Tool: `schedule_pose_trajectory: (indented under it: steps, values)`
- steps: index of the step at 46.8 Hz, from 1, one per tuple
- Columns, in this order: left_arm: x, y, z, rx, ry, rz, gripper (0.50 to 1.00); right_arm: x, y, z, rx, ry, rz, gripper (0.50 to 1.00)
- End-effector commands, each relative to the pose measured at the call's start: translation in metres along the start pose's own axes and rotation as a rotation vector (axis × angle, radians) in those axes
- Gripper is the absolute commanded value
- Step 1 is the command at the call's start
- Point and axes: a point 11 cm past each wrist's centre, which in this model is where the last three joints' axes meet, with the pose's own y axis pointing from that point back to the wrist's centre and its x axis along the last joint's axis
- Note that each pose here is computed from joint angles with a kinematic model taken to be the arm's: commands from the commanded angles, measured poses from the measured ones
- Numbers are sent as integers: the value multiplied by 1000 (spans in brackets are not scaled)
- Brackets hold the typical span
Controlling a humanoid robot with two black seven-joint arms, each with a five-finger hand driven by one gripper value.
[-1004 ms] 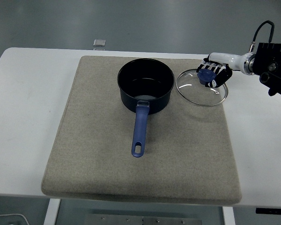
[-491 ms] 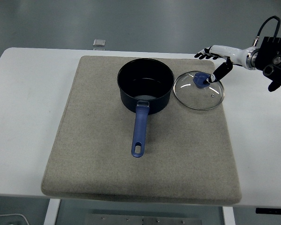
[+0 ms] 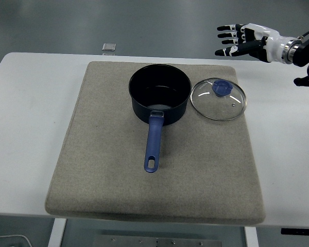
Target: Lift the pot lid and place it to the right of the pot.
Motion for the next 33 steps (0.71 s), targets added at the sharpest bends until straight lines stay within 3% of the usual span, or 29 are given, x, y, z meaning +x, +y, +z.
schedule_pose_trajectory:
  steps: [1, 16, 21, 33]
  values:
    - [0, 0, 0, 0, 0, 0, 1000, -4, -2, 5, 27, -148, -5, 911]
    - [0, 0, -1, 2, 0, 0, 1000, -27, -13, 25, 86, -563, -46, 911]
    - [0, 0, -1, 2, 0, 0, 1000, -27, -13, 29, 106, -605, -45, 913]
    - [0, 0, 0, -1, 0, 0, 1000, -29, -13, 29, 105, -597, -50, 913]
